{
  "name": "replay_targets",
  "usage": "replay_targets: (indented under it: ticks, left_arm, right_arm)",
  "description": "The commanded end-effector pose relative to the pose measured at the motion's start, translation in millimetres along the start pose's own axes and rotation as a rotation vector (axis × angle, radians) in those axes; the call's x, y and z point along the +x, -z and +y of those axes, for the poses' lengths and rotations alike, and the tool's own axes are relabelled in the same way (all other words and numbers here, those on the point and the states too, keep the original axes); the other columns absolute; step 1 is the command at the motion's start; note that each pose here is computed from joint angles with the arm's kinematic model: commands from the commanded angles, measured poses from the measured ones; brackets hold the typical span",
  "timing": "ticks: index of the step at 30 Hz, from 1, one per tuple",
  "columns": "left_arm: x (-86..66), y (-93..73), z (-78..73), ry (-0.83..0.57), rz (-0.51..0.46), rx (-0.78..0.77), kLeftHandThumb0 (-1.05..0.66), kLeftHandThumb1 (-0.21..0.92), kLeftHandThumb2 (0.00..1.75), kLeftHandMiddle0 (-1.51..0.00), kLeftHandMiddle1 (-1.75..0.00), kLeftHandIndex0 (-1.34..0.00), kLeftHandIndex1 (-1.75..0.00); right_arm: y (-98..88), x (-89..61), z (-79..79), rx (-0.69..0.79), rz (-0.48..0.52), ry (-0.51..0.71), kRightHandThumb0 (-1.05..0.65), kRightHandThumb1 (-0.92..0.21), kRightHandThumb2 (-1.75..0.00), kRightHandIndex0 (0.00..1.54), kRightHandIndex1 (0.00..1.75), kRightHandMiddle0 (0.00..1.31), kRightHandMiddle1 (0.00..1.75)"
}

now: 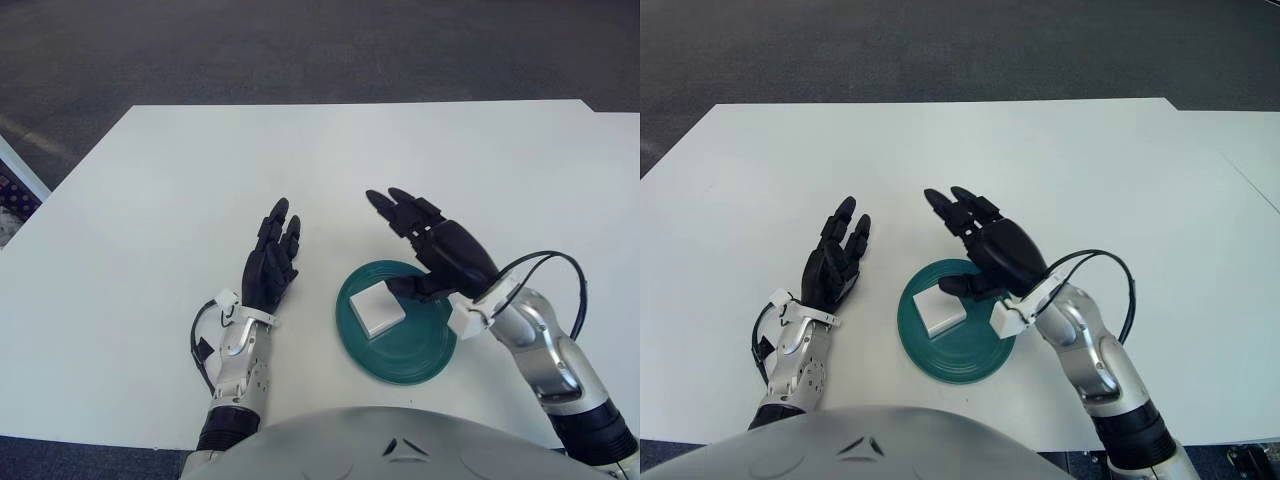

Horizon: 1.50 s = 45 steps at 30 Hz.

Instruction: Put the charger into the plate.

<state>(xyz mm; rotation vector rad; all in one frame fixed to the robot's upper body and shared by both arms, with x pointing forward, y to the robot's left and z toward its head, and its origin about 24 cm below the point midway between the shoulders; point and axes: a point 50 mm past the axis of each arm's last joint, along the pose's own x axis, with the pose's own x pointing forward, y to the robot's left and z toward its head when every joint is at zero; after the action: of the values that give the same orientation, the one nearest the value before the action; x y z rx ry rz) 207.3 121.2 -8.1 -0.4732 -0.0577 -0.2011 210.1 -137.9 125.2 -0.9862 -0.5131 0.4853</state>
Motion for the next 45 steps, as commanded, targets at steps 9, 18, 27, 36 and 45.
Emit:
replay_targets:
  ticks: [9,18,27,36,45]
  left_arm:
    - [-52.2,58.7,10.0,-0.146,0.267,-0.102,-1.0,0.92,0.94,-0.1,0.0,0.0,-0.2]
    - [-53.6,51.9,11.5,-0.154,0.256,-0.074,-1.03,0.92,0.93,-0.08,0.0,0.0,-0.18]
    - [-55.1,48.8,10.3,-0.142,0.237,-0.075,-1.04,0.92,0.91,-0.08,0.0,0.0,-0.19]
    - [-60.9,50.6,9.3,-0.133,0.229,-0.085,-1.04,0.92,0.92,-0.08,0.0,0.0,-0.14]
    - [-63.6,48.1,10.1,-0.131,0.206,-0.021,-1.05,0.92,0.93,-0.07,0.0,0.0,-0.11]
  right_arm:
    - [89.2,-8.9,1.0,0.612,0.305,0.403,-1.05,-0.92,-1.03,0.0,0.0,0.03,0.02]
    - [93.0,-59.2,52.2,1.001,0.438,0.655,-1.05,-0.92,-0.97,0.08,0.01,0.01,0.42]
    - [89.9,-71.9,71.2,1.104,0.492,0.709,-1.05,-0.92,-0.94,0.14,0.02,0.0,0.53]
    - [92.4,-80.3,80.5,1.093,0.549,0.654,-1.03,-0.92,-0.94,0.16,0.02,0.0,0.53]
    - [91.5,-83.6,90.4,1.096,0.582,0.621,-0.98,-0.92,-0.95,0.15,0.01,0.0,0.53]
